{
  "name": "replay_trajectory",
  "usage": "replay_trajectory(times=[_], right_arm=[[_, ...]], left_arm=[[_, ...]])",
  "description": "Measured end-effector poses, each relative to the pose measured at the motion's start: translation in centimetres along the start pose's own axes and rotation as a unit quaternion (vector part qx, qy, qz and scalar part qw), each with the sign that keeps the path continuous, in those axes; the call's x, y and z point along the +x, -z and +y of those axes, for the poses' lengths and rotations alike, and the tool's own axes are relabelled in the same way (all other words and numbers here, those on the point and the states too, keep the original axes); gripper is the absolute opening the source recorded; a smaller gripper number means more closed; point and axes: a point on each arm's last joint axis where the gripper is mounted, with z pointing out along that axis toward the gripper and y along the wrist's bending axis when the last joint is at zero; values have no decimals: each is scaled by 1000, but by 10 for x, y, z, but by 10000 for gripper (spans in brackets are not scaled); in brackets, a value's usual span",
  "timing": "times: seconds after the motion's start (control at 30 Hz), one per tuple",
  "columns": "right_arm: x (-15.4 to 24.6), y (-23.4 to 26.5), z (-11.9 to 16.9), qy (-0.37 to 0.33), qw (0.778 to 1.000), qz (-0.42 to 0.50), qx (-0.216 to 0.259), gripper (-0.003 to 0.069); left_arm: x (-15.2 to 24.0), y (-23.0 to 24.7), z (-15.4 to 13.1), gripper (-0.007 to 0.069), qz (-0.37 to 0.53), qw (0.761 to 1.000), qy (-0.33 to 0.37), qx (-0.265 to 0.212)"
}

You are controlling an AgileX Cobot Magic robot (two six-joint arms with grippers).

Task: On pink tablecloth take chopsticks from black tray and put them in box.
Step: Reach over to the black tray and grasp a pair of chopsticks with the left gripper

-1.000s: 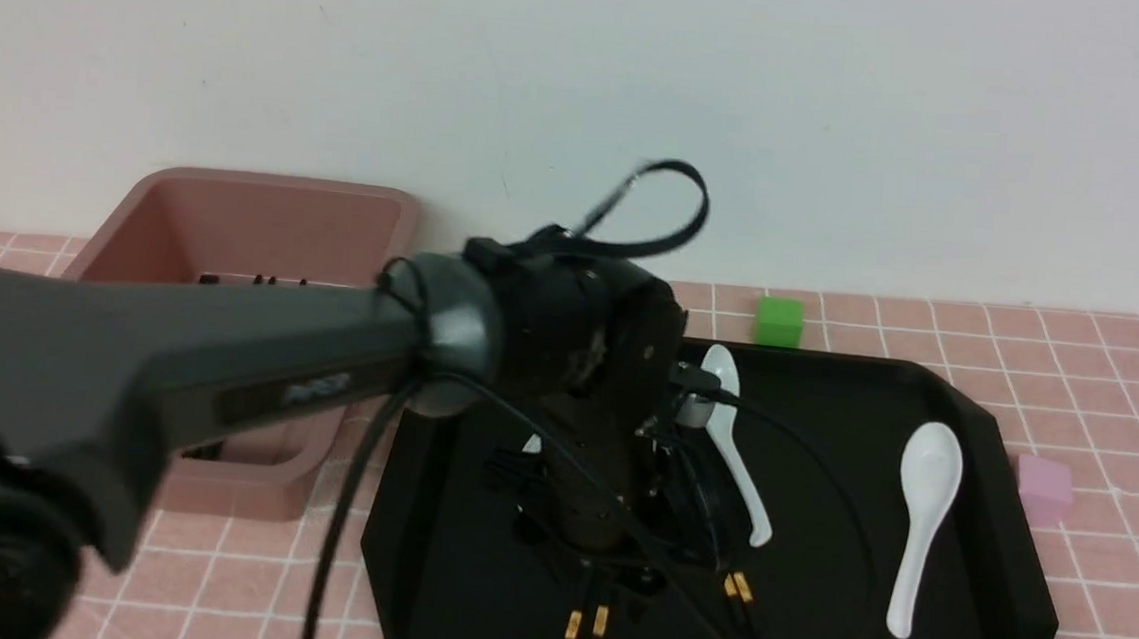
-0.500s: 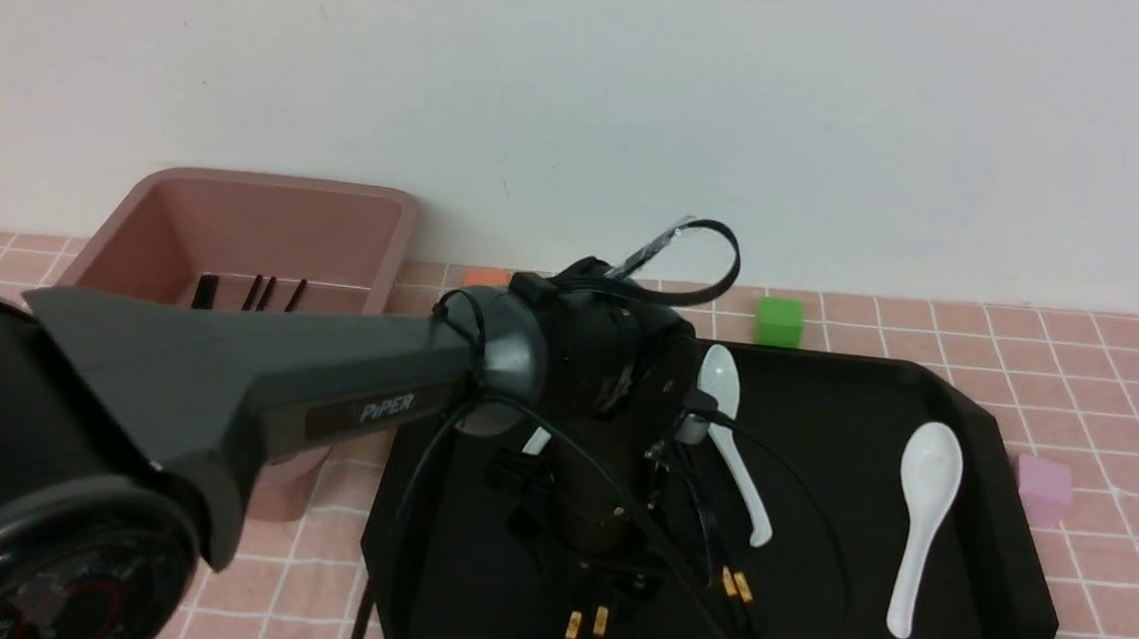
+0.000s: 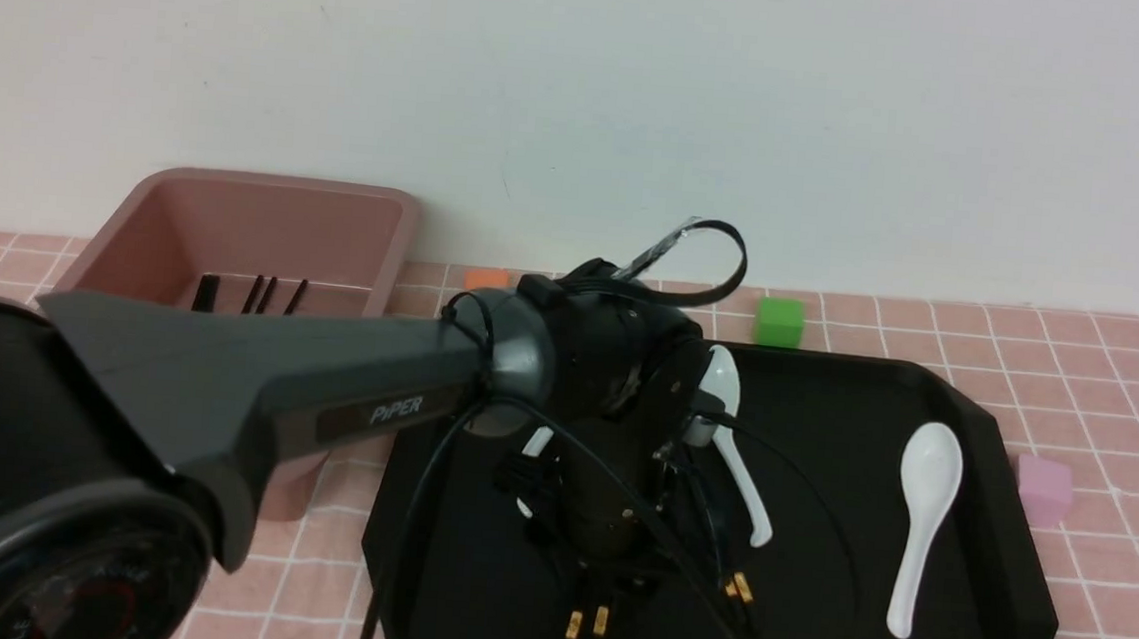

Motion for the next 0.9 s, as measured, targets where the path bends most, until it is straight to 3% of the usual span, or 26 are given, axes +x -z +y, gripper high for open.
replay_trajectory(times=[0.17,0.6,0.8,0.9], right_arm=[[0,0,0,0,1000,0,0,239],[0,0,0,0,1000,0,0,239],[0,0,0,0,1000,0,0,239],[0,0,0,0,1000,0,0,239]], left_arm=[[0,-2,-3,127,3,999,35,4],[-1,6,3,123,-15,998,54,-29],[0,47,10,123,-46,997,57,-26],[4,92,12,123,-82,995,54,-7]])
